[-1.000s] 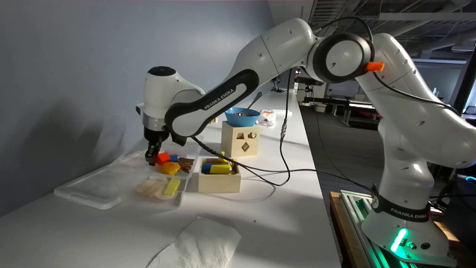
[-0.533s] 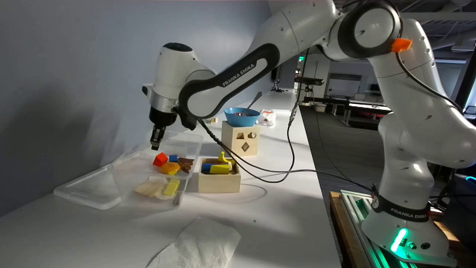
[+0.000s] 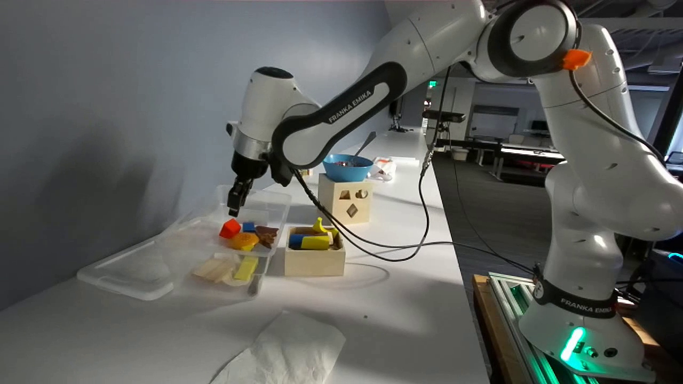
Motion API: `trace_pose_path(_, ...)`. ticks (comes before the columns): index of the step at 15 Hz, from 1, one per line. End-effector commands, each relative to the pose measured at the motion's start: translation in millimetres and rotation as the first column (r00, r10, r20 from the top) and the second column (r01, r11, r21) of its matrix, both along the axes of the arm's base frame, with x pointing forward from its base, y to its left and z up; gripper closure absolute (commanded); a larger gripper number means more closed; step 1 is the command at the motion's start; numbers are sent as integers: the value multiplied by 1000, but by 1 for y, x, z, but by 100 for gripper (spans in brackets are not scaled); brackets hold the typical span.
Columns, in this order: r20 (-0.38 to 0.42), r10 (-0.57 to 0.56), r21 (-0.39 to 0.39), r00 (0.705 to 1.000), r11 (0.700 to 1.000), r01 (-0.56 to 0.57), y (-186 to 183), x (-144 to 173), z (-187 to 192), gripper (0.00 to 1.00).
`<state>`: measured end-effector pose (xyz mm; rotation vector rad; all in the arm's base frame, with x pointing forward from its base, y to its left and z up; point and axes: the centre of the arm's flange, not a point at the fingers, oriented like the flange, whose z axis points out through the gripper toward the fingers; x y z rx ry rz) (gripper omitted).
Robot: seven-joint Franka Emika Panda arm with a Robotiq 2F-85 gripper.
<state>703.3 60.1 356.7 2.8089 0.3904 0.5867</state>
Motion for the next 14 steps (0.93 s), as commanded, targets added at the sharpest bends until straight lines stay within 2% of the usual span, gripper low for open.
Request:
trace_pose_path(1,75,-48,141,996,989,37,-14,22,-25,19)
trace_pose_path(2,99,-57,178,993,983,39,-13,25,-29,13)
trace_pose_path(4,93,-43,248,995,969,18,-8,29,-41,1)
trace_pose_path(7,56,-5,304,998,953,-13,9,23,-57,0)
trace_pose_path(14,39,-71,301,997,952,56,-5,9,-55,0)
